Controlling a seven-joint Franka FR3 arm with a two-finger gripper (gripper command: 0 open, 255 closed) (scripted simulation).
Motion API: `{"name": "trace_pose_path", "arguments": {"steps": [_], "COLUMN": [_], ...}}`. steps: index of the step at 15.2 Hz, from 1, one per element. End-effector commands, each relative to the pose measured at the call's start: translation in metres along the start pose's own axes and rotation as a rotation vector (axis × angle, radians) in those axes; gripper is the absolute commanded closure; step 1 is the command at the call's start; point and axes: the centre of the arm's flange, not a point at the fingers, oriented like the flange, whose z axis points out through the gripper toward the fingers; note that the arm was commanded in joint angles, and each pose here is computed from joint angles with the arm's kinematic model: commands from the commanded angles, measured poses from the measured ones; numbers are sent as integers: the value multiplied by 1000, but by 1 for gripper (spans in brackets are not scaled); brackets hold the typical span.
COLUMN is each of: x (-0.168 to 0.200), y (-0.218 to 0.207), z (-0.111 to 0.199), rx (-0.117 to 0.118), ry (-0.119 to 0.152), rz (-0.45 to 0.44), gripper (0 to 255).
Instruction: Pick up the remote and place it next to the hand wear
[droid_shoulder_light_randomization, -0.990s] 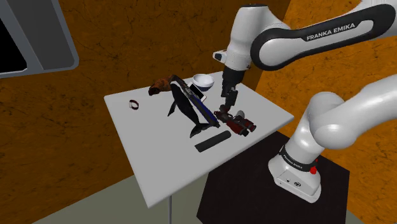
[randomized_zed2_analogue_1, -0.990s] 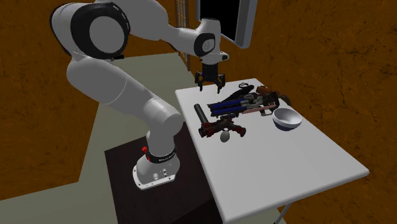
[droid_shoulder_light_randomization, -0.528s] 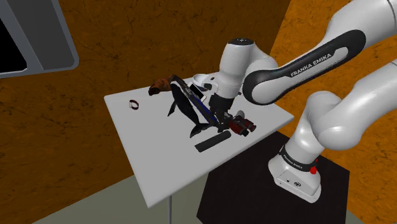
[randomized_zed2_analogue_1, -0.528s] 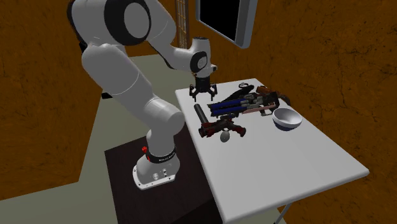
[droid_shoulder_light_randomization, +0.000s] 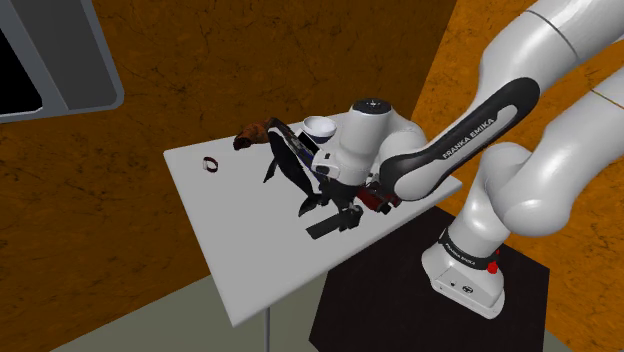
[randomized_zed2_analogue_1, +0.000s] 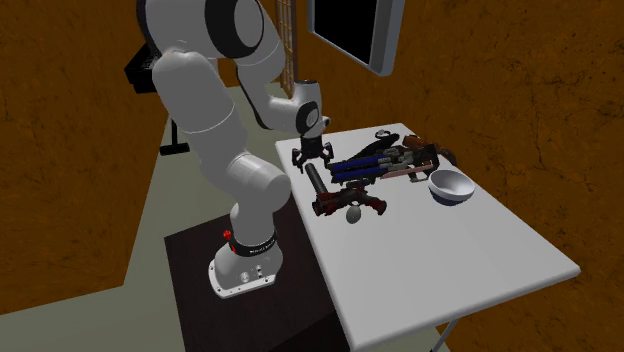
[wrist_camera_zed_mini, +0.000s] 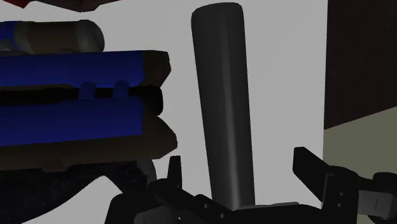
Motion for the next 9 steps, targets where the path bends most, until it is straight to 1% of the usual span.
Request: {"name": "trace_pose_path", "arguments": {"steps": [1, 3, 9], "x": [0, 0, 0], "y": [0, 0, 0], "z": [11, 25, 25], "rx": [0, 0, 0], "ry": [1, 1, 1], "rz": [-2, -2, -2], "gripper": [0, 0, 0]}}
